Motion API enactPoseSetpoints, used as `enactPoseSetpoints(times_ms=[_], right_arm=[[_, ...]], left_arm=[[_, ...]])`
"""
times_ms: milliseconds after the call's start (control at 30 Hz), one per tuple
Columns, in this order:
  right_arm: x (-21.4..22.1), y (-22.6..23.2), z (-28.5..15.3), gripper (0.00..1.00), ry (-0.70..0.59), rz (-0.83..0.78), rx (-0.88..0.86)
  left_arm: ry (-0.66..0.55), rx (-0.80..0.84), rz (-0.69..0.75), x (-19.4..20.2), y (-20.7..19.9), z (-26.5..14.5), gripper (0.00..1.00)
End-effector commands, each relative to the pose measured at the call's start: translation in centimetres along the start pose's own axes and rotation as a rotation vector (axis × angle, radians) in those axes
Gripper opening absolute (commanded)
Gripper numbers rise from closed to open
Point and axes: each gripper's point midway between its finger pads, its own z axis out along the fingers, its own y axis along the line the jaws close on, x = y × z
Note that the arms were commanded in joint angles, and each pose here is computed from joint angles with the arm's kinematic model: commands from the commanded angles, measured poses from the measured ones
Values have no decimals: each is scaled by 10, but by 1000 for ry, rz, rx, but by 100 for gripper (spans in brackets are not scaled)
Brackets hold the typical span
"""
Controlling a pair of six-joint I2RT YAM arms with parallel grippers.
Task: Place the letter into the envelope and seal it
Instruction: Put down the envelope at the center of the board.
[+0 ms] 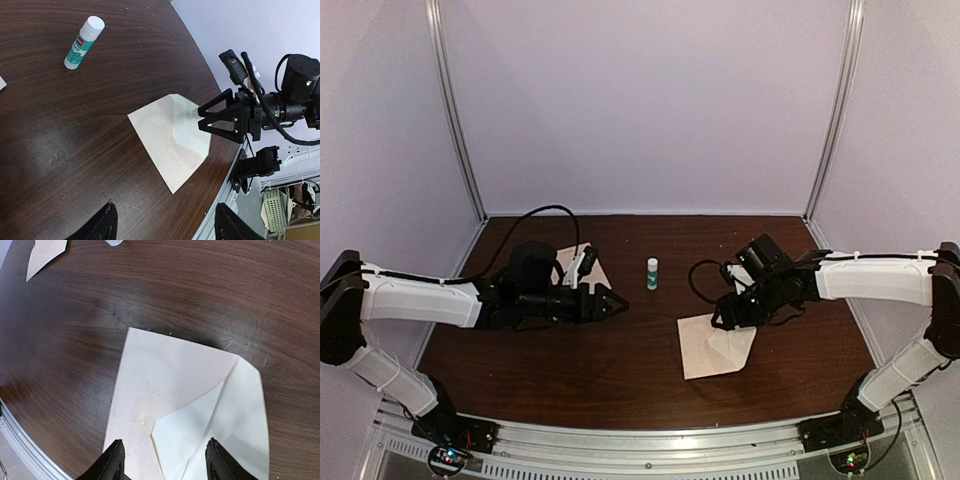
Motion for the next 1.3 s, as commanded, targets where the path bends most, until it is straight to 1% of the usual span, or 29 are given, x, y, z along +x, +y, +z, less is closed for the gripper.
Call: enactPoseSetpoints(times_ms=[0,67,100,267,400,533,667,733,767,833,1000,1133,1267], right_arm=[[-3,-18,1,62,-20,6,123],[-5,-19,-2,69,-35,-4,143],[-6,-17,-3,69,-45,-7,139],[-5,-7,-1,58,-62,6,59],[4,-1,12,52,-45,49,-4],[4,0,14,51,-62,89,-32],[-10,-6,2,53,-146,118,-7],[-19,-13,-7,52,-197,137,8],[-24,-16,-12,53,-223,148,14],[-32,-20,-23,57,-280,159,23],[-50,-23,-49,69,-397,148,16],[-59,-19,-64,78,-464,131,-6],[-64,-14,-69,82,-495,123,-40]], left_arm=[[-26,26,33,-9,-13,5,67],[-25,23,32,-8,-12,5,67],[-24,20,33,-7,-12,6,67],[-26,14,28,-6,-12,6,66],[-43,2,22,-9,-11,2,63],[-74,-59,25,-19,-2,-10,63],[-117,-140,36,-38,16,-30,64],[-120,-194,49,-49,25,-37,68],[-98,-240,43,-48,36,-41,69],[-102,-293,37,-60,53,-47,72],[-134,-385,-24,-91,97,-58,74],[-140,-435,-34,-110,124,-50,75],[-120,-450,-55,-117,151,-35,76]])
